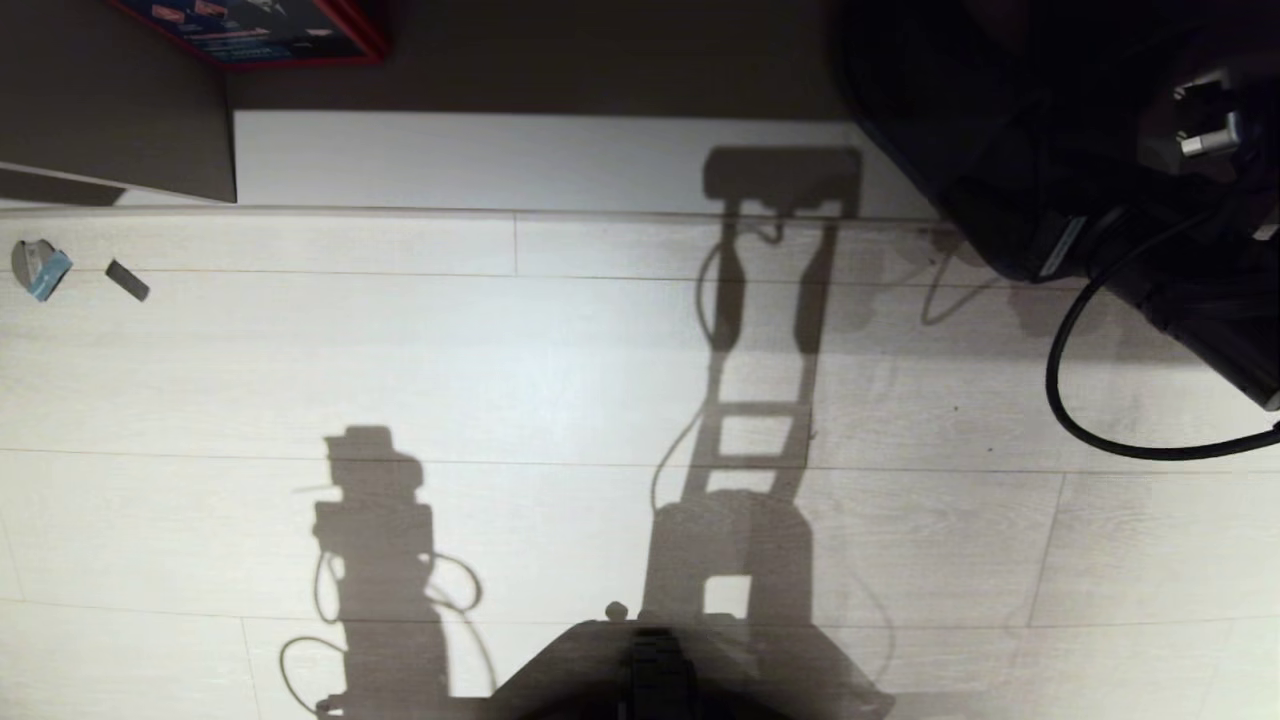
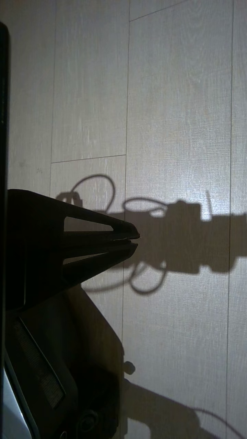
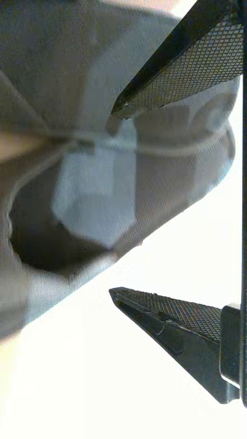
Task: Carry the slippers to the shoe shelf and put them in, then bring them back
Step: Place the slippers into the shoe cabinet, then pick up the slippers in the shoe cabinet
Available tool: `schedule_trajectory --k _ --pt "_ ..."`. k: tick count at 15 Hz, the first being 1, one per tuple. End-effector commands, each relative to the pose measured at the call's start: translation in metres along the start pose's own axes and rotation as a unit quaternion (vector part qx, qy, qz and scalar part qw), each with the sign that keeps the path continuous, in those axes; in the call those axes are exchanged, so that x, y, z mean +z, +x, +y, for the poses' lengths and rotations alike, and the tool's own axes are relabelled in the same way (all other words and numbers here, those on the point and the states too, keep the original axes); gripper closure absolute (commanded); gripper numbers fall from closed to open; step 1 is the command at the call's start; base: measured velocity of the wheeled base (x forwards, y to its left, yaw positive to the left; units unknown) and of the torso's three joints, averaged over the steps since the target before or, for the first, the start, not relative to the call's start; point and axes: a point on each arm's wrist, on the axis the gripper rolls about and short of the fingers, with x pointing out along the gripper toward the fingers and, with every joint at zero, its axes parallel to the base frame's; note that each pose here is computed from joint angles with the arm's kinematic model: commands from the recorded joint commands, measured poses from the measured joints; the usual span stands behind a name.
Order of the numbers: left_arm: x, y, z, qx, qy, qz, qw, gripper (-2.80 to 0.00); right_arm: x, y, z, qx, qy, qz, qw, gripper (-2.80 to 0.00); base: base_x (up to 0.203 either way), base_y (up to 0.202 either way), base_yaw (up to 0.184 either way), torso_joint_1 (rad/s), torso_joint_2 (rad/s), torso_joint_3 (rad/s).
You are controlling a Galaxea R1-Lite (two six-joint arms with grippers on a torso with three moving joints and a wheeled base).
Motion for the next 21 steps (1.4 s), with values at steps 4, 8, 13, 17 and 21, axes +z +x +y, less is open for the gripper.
schedule_trajectory --k 4,8,13,17,21 --pt "0.000 0.000 0.000 0.000 0.000 0.000 1.0000 0.00 0.002 -0.019 0.011 0.048 0.027 0.002 0.998 -2.80 0.000 0.000 0.000 0.000 0.00 0.000" --pt "0.000 0.000 0.000 0.000 -0.001 0.000 1.0000 0.00 0.009 -0.032 0.010 0.058 0.031 -0.003 0.998 0.00 0.000 0.000 0.000 0.000 0.00 0.000" --pt "0.000 0.000 0.000 0.000 -0.001 0.000 1.0000 0.00 0.036 -0.090 0.006 0.077 0.034 0.022 0.996 0.00 0.000 0.000 0.000 0.000 0.00 0.000" --pt "0.000 0.000 0.000 0.000 -0.001 0.000 1.0000 0.00 0.044 -0.139 0.005 0.084 0.034 0.021 0.996 0.00 0.000 0.000 0.000 0.000 0.00 0.000" --pt "0.000 0.000 0.000 0.000 -0.001 0.000 1.0000 0.00 0.056 -0.193 0.003 0.083 0.035 0.029 0.996 0.00 0.000 0.000 0.000 0.000 0.00 0.000"
